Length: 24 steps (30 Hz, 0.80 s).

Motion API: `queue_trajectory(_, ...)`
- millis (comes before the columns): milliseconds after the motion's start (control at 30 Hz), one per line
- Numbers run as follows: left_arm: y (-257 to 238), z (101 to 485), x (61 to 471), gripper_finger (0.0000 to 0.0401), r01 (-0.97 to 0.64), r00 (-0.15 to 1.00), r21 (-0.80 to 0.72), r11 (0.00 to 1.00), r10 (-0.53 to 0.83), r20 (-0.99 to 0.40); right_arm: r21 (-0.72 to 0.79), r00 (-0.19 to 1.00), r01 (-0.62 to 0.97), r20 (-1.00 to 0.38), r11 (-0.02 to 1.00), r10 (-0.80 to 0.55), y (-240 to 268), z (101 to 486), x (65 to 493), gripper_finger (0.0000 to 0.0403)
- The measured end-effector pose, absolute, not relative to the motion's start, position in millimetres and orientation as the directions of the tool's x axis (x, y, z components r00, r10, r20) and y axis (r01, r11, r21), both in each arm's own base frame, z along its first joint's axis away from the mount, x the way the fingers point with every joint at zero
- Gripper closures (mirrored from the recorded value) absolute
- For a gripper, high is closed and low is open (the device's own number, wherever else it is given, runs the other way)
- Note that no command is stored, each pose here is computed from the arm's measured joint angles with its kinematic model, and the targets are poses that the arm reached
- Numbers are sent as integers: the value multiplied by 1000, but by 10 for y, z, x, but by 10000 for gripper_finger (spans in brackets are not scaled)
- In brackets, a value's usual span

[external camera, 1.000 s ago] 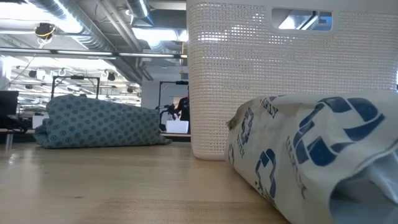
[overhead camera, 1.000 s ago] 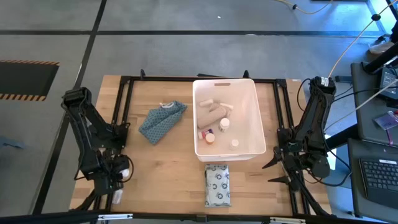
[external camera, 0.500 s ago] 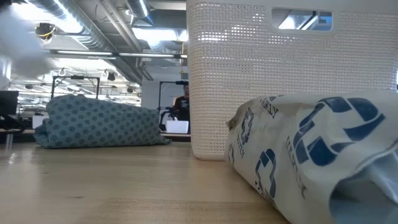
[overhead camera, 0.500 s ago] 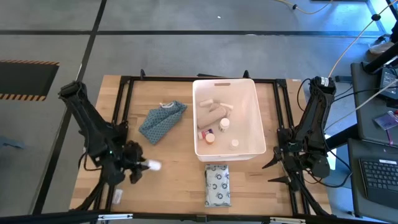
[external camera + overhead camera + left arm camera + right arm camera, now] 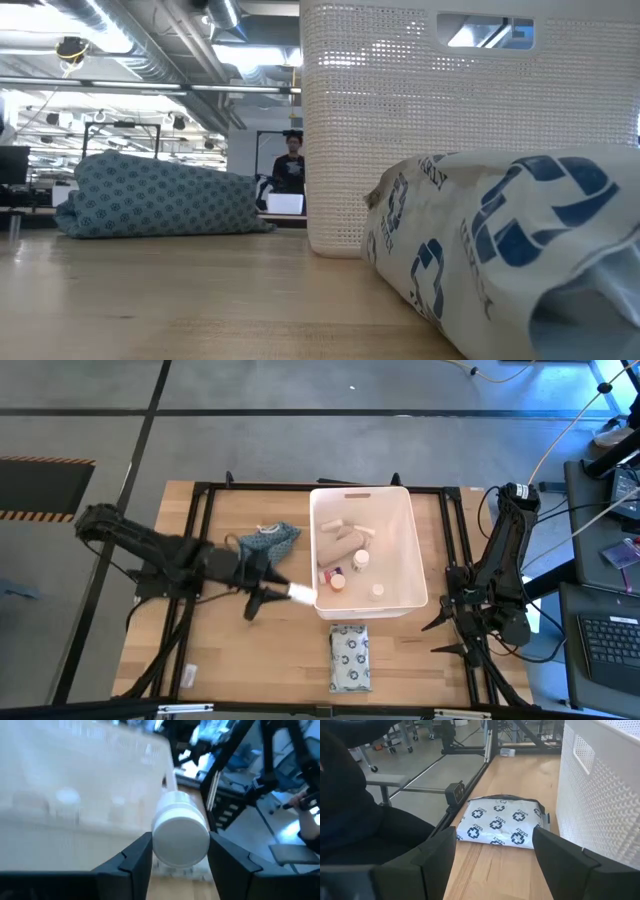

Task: Pick & place medical supplies in basket/bin
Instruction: Put the white pill bottle into the white bin

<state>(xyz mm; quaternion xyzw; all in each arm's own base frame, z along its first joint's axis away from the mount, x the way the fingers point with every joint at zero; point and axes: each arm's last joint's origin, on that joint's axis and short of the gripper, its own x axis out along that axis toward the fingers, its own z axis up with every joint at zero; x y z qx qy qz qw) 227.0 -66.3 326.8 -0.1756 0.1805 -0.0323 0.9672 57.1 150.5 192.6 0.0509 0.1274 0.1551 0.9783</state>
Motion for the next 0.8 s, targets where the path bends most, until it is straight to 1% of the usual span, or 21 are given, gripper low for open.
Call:
queue_trajectory(67, -549, 3452, 2339, 239, 24, 941, -317, 948, -128, -312, 138, 920, -290, -233, 947, 316, 1504, 1926, 572, 139)
queue_trajectory(167, -406, 3695, 2455, 242, -9, 943, -266, 964, -80, -322, 137, 919, -291, -234, 947, 316, 1504, 1925, 571, 139)
queue_trajectory(267, -285, 3849, 2650, 242, -71, 915, -216, 974, -22, -402, 132, 919, -292, -235, 947, 316, 1503, 1924, 571, 139)
queue_trajectory(400, -186, 3965, 3016, 241, -88, 855, -118, 989, 14, -519, 133, 919, -291, -235, 947, 316, 1503, 1924, 571, 139)
queue_trajectory(500, -123, 3958, 3339, 241, -58, 799, -73, 996, 3, -601, 137, 919, -290, -235, 947, 315, 1503, 1924, 571, 139)
queue_trajectory(633, -34, 3882, 3758, 241, -2, 735, -55, 998, -36, -677, 138, 919, -290, -235, 947, 315, 1503, 1923, 571, 139)
queue_trajectory(800, 39, 3645, 4212, 240, 54, 667, -5, 999, -40, -744, 136, 919, -290, -236, 947, 315, 1502, 1921, 571, 139)
